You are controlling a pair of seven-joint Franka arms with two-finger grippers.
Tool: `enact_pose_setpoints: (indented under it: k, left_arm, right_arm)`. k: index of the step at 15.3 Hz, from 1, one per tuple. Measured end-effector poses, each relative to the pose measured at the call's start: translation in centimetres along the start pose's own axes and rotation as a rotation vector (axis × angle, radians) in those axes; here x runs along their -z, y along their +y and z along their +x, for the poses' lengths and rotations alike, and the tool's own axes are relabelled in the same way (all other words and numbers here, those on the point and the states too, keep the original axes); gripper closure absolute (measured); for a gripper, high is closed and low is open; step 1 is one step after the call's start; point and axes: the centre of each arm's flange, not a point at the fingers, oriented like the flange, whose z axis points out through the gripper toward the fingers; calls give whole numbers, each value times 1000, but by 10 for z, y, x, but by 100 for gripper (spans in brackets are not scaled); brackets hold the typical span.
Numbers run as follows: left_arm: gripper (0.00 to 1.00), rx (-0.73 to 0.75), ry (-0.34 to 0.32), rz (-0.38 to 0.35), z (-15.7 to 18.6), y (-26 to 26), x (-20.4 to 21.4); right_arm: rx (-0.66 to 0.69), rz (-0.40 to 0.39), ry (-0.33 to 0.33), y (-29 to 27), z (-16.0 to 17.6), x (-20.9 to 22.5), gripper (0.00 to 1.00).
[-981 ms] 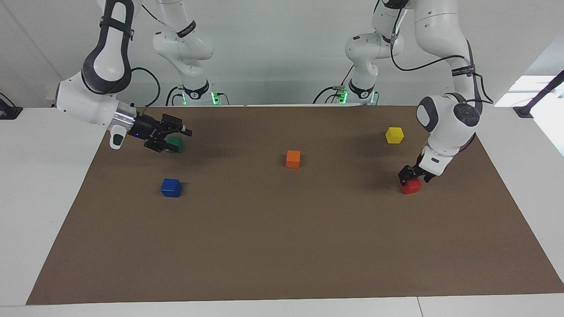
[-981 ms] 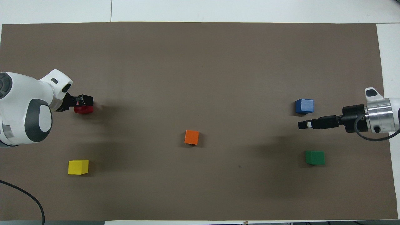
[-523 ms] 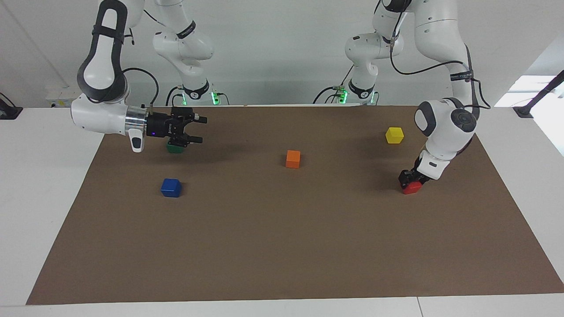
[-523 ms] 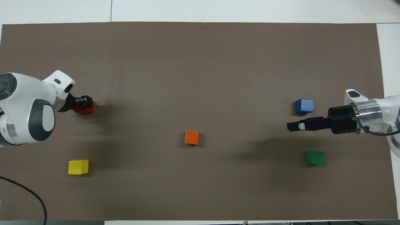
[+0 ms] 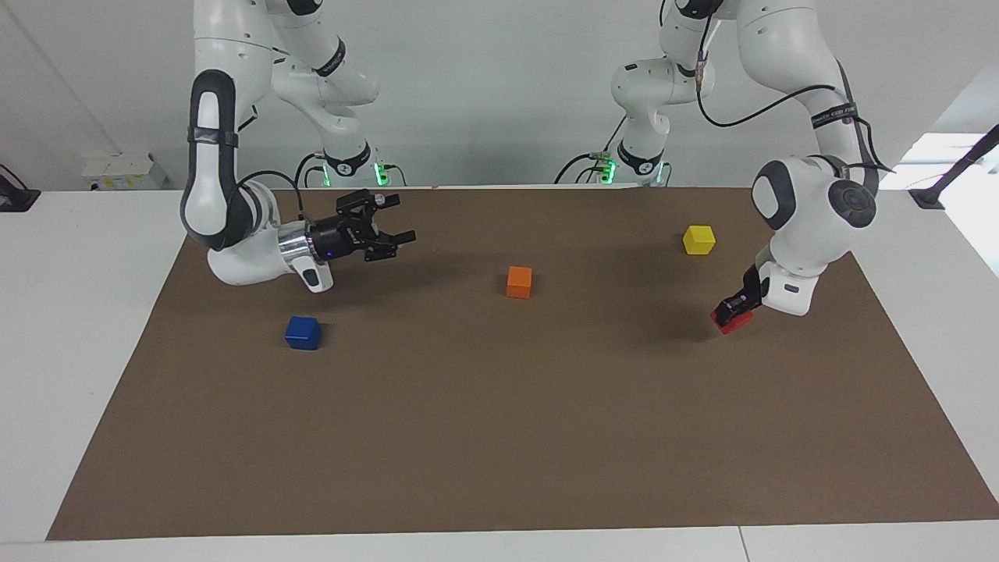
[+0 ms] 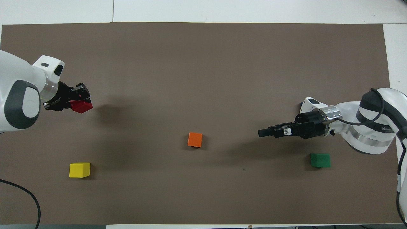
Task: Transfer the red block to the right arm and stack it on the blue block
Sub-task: 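Lift the red cube with the left gripper while the right gripper approaches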
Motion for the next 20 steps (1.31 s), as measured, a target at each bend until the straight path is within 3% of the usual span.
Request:
enact_pose_setpoints:
  k: [2,7,12,16,20]
  left_arm:
    - [46,105,-60,-46,-17,22,36]
    - [46,541,-242,-179,-82,66,101]
    - [46,731,-407,-304,-153,112,159]
    - [46,918,-511,-324,-201,159,170]
    - [46,986,-503,-395,-253,220,137]
  right_arm:
    - [7,110,-17,-2,2,-19,0]
    - [-8,296,-59,5,-3,-40,0]
    - [-27,456,16,31,-1,-75,0]
    - [-24,525,97,43,2,-100,0]
    - [-38,507,141,55,5,-114,0]
